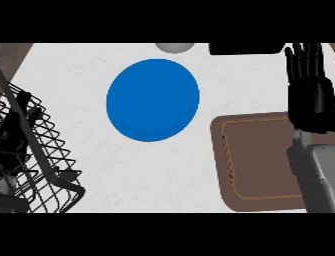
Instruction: Pick the tomato from the tray and place it in the plate
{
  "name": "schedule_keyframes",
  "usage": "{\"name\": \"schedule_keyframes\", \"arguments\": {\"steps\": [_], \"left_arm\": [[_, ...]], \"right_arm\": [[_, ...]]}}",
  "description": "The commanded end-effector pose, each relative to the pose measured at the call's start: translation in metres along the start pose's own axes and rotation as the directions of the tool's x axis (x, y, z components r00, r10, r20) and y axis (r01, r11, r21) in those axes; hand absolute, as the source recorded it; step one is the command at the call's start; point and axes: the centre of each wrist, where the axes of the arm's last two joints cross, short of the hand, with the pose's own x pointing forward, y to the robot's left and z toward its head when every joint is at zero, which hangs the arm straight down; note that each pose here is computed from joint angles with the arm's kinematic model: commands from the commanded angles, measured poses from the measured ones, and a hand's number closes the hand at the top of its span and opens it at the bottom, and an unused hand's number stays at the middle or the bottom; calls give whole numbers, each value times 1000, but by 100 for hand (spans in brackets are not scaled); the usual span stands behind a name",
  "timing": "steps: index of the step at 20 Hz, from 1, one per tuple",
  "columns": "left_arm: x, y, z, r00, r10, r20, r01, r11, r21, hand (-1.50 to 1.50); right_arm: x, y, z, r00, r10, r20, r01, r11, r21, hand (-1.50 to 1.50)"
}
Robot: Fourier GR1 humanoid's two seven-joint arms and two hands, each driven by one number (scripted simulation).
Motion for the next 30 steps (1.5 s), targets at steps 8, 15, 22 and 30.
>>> {"name": "schedule_keyframes", "arguments": {"steps": [8, 15, 22, 30], "left_arm": [[0, 14, 40, 984, -174, -45, 177, 981, 80, 0], [-4, 25, 51, 975, -215, -46, 217, 976, 24, 0], [-19, 18, 59, 967, -256, -8, 255, 965, -54, 0], [-23, 13, 56, 960, -277, 44, 279, 958, -67, 0]], "right_arm": [[5, -98, 52, 968, 246, 48, -160, 753, -639, -150], [15, -74, 81, 917, 341, 208, -25, 569, -822, -150], [5, -60, 139, 925, 375, 56, -202, 615, -762, -150], [9, -70, 234, 825, 442, -352, -563, 583, -586, -150]]}}
